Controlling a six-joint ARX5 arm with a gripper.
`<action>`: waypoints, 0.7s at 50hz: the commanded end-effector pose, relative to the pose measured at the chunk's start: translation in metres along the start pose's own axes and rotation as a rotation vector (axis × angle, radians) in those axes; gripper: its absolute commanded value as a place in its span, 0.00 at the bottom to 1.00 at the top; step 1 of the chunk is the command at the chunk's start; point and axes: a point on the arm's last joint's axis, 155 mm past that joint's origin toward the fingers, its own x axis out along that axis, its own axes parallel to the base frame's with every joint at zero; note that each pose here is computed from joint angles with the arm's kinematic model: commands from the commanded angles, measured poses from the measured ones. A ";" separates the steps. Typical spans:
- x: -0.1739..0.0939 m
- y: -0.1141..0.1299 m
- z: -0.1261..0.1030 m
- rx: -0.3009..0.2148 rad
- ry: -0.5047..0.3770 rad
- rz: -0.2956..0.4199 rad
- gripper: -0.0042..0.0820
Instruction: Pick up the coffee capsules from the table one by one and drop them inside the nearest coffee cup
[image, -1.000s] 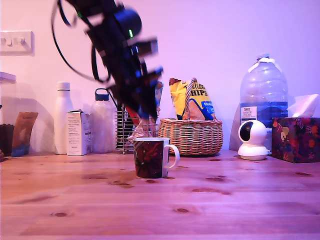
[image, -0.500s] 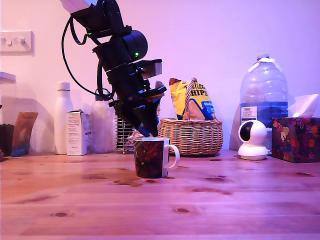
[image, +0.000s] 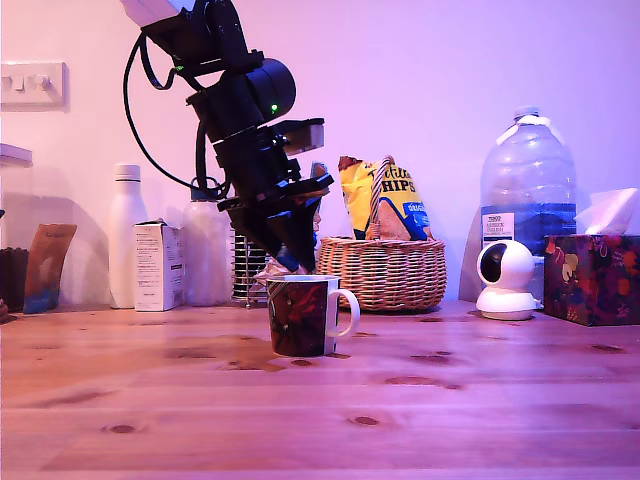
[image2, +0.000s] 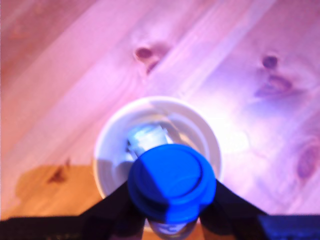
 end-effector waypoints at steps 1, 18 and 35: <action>0.007 0.007 0.001 -0.003 -0.005 0.016 0.67; -0.010 0.018 0.022 0.008 -0.054 0.069 0.83; -0.039 0.009 0.016 0.018 -0.017 0.053 0.21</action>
